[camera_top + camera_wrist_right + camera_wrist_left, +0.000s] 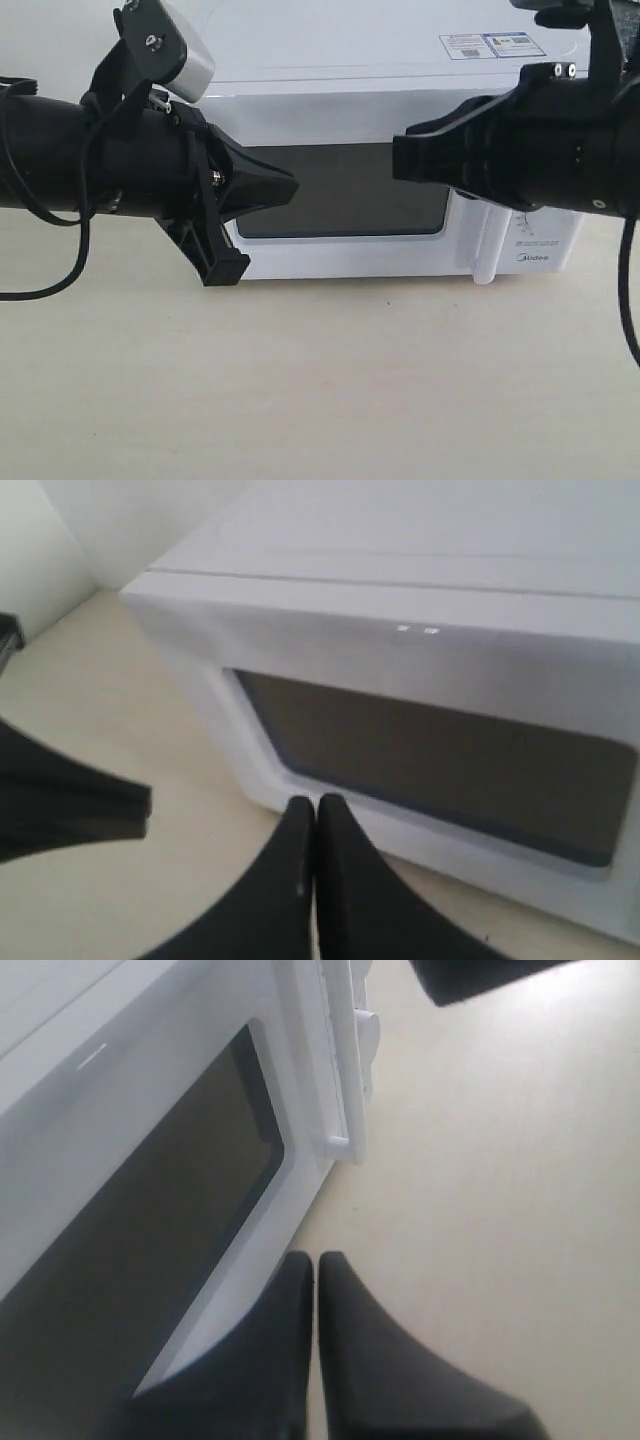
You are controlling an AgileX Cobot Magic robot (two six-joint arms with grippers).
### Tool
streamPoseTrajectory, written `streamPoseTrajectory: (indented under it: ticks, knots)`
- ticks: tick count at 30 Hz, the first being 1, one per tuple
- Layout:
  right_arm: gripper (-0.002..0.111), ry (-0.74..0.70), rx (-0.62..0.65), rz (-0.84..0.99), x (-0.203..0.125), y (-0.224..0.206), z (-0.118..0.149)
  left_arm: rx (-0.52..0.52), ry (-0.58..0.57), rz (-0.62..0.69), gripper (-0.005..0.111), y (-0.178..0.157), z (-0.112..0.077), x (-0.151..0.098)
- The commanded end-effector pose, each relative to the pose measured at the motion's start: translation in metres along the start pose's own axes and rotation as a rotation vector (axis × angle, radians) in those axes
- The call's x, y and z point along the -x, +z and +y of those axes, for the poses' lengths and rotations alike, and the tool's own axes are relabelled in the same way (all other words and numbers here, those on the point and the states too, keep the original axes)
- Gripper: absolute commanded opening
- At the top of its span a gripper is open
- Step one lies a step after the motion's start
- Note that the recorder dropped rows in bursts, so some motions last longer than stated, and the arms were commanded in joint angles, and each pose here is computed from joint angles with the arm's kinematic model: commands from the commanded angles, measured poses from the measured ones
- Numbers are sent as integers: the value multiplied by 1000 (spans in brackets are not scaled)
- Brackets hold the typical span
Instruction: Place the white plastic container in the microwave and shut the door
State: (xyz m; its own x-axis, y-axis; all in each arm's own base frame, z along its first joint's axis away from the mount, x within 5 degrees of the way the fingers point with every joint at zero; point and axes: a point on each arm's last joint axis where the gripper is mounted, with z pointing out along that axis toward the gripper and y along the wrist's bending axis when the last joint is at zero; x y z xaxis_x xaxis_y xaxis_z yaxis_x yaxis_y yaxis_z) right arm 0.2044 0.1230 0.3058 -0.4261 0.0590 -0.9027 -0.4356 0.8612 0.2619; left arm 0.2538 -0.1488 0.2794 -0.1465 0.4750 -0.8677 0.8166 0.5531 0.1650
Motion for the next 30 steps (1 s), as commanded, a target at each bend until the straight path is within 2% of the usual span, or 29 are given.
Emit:
streamPoseTrajectory:
  ticks: [1,12,30]
  knots:
    - [0,7,63,54,-1,-12,6,0,-7,-5,4,0,0,2]
    - [0,-41,159,176,-10,-28,16,0,-7,-5,4,0,0,2]
    - [0,-41,159,176,-10,-28,16,-3,-7,-6,4,0,0,2]
